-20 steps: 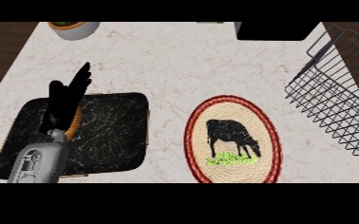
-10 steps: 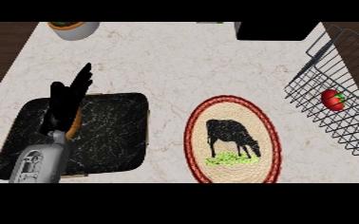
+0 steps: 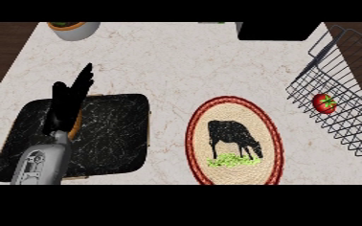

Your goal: Pick the tomato from the placemat and place it in the basket

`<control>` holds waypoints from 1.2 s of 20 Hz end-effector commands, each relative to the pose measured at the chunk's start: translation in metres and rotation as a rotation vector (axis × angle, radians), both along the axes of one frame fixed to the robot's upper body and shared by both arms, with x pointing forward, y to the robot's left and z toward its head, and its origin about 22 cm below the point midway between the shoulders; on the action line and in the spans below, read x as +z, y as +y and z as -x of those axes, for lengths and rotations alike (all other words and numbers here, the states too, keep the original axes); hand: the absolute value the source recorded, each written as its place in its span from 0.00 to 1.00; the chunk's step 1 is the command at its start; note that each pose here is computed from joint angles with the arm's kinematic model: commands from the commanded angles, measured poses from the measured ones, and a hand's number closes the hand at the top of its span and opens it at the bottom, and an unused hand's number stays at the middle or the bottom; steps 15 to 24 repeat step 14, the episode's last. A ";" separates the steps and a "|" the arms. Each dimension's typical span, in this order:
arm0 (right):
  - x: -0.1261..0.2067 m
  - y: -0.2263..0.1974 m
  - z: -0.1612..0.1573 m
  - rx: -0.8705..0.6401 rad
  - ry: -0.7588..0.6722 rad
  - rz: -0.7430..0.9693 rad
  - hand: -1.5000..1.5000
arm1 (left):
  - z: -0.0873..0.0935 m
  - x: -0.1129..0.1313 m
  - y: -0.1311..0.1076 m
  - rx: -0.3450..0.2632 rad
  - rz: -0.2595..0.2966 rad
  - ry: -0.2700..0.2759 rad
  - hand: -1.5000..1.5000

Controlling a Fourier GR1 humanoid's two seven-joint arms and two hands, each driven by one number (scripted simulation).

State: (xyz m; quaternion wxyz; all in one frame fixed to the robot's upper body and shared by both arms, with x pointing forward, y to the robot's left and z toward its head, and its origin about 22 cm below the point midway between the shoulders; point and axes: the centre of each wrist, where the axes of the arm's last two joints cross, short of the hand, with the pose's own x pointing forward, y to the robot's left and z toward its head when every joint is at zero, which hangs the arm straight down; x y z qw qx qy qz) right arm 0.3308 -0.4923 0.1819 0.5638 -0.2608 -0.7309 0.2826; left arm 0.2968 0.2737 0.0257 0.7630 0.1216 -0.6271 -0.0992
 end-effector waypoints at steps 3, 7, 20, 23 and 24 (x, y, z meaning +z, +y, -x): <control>0.007 -0.052 0.026 -0.164 -0.034 -0.179 0.00 | -0.006 0.007 -0.004 -0.007 -0.005 -0.013 0.50; 0.009 -0.073 0.036 -0.252 -0.016 -0.262 0.00 | -0.008 0.018 -0.011 -0.031 0.009 0.004 0.50; 0.036 -0.129 0.109 -0.287 -0.014 -0.273 0.00 | 0.002 -0.003 -0.008 -0.028 0.003 -0.014 0.50; 0.036 -0.129 0.109 -0.287 -0.014 -0.273 0.00 | 0.002 -0.003 -0.008 -0.028 0.003 -0.014 0.50; 0.036 -0.129 0.109 -0.287 -0.014 -0.273 0.00 | 0.002 -0.003 -0.008 -0.028 0.003 -0.014 0.50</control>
